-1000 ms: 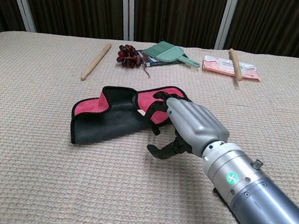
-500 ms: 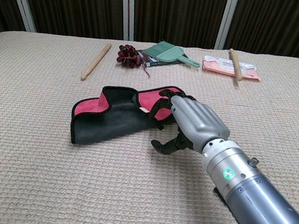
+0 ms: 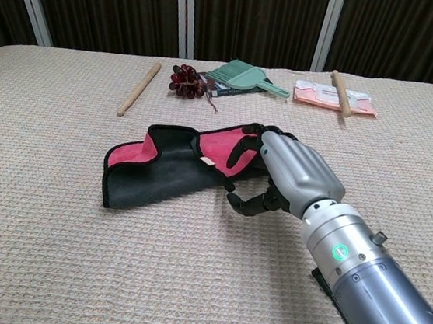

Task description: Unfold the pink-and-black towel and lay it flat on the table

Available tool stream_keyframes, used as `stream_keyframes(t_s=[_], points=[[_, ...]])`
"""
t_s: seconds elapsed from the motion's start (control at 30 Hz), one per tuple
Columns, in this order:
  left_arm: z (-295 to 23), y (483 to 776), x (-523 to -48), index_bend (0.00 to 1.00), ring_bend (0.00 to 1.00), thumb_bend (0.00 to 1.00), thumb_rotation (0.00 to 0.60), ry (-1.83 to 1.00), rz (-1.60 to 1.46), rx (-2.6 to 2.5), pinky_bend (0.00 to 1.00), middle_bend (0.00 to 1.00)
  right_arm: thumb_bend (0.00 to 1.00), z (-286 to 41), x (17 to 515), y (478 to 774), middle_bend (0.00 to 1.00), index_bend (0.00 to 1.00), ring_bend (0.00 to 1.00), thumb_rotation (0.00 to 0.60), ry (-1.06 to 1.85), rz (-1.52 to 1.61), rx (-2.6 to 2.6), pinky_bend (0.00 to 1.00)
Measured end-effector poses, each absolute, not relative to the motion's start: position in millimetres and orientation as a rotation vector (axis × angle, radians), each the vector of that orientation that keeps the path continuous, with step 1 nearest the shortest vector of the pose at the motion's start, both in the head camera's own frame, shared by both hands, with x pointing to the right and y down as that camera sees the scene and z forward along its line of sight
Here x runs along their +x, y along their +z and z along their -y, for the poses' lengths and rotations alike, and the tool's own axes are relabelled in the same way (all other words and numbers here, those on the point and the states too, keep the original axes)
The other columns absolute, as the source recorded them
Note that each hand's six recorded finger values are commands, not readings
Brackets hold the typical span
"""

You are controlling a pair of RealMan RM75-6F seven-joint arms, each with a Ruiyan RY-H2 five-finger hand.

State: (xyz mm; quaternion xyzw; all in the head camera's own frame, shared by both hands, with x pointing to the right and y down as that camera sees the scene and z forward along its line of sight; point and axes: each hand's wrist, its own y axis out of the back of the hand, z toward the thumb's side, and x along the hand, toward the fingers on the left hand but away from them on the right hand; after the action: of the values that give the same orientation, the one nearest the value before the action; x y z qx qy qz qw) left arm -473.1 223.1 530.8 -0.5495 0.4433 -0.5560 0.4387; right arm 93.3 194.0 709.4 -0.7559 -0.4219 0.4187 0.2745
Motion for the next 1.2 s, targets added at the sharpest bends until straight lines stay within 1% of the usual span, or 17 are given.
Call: stream_keyframes(t_s=[0.23,0.57,0.93,1.2], points=[[-223.5,531.3,-472.1,0.0,0.0,0.0,0.6,-1.38,-1.099,-1.369,0.0,0.0,0.31,-197.0,91.9,714.3,0.14,0.42,0.05,0.6,1.149,1.141,-2.035,0.0],[-223.1,532.6,-473.0,0.0,0.0,0.0,0.6,-1.384,-1.099,-1.368,0.0,0.0,0.32,-190.0,90.7,715.6,0.15,0.43,0.06,0.6,1.146,1.178,-2.002,0.0],[-223.9,533.4,-470.8,0.0,0.0,0.0,0.6,-1.379,-1.093,-1.37,0.0,0.0,0.39,-183.8,95.4,714.4,0.15,0.43,0.07,0.6,1.147,1.229,-1.981,0.0],[-224.5,534.6,-470.2,0.0,0.0,0.0,0.6,-1.382,-1.088,-1.373,0.0,0.0,0.44,-183.5,95.0,711.3,0.16,0.46,0.07,0.6,1.137,1.238,-1.983,0.0]])
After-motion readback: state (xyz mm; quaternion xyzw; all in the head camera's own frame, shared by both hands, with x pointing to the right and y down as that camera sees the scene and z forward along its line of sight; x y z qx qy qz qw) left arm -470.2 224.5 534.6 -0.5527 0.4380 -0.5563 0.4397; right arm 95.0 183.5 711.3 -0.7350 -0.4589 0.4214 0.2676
